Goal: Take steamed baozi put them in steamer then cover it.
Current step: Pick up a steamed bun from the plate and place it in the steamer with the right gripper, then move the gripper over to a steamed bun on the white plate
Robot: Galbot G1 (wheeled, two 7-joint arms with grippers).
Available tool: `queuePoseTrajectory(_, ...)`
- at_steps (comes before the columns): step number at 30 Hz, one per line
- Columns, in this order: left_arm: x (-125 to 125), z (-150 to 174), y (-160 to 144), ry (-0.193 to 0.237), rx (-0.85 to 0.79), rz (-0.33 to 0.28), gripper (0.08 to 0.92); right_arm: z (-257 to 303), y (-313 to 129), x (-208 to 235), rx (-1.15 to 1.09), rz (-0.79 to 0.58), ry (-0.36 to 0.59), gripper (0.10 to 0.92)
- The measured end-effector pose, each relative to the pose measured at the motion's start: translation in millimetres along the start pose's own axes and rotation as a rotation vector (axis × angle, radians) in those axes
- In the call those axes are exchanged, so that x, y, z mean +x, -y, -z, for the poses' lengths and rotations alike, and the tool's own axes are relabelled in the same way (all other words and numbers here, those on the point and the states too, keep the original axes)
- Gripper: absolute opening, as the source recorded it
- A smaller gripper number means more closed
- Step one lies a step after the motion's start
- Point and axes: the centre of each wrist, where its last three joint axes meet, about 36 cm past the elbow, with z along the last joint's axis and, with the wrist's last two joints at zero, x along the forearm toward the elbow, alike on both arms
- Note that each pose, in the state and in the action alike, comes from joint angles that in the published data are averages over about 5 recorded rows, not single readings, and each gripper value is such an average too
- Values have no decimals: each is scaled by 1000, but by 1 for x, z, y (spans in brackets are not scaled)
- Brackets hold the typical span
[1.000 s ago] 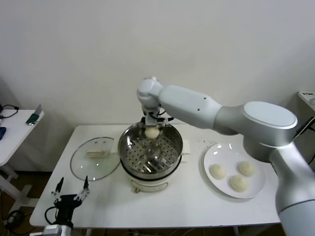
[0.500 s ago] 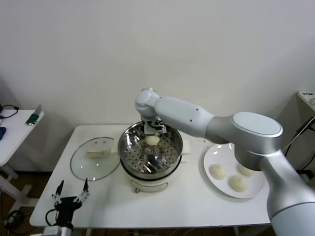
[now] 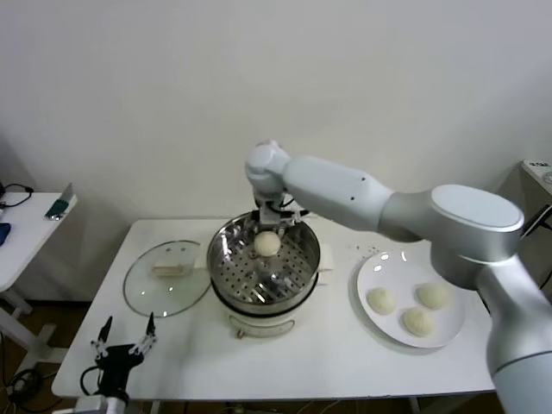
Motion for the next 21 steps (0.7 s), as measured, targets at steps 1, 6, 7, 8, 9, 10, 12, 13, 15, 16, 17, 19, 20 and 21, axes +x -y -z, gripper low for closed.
queuePoseTrajectory(1, 0, 1, 0, 0, 0, -1, 823, -3, -7, 8, -21, -6, 2, 823)
queuePoseTrajectory(6, 3, 3, -1, 2, -1, -6, 823, -21, -58, 42, -196, -38, 14, 823)
queuePoseTrajectory(7, 3, 3, -1, 1, -1, -8, 823, -23, -71, 47, -243, -47, 14, 823)
queuePoseTrajectory(8, 4, 4, -1, 1, -1, -10, 823, -25, -84, 53, -294, -57, 13, 823)
queuePoseTrajectory(9, 4, 4, -1, 0, -2, -12, 823, -26, -98, 58, -349, -67, 12, 823)
queuePoseTrajectory(10, 5, 4, -1, 0, -2, -15, 823, -25, -111, 62, -404, -77, 11, 823)
queuePoseTrajectory(12, 6, 3, -1, 1, -2, -20, 823, -23, -139, 68, -524, -95, 16, 823)
queuePoseTrajectory(13, 6, 3, -1, 2, -2, -22, 823, -21, -153, 69, -585, -100, 21, 823)
queuePoseTrajectory(15, 7, 3, 0, 5, 2, -28, 823, -16, -183, 69, -708, -101, 35, 823)
queuePoseTrajectory(16, 7, 3, 1, 7, 5, -31, 823, -13, -198, 67, -767, -98, 44, 823)
queuePoseTrajectory(17, 8, 3, 1, 9, 7, -35, 823, -10, -212, 65, -823, -93, 53, 823)
queuePoseTrajectory(19, 8, 5, 2, 14, 12, -40, 823, -3, -239, 59, -928, -84, 74, 823)
queuePoseTrajectory(20, 8, 5, 3, 16, 14, -42, 823, 2, -252, 55, -977, -80, 86, 823)
queuePoseTrajectory(21, 7, 6, 3, 19, 15, -43, 823, 6, -263, 50, -1022, -74, 98, 823)
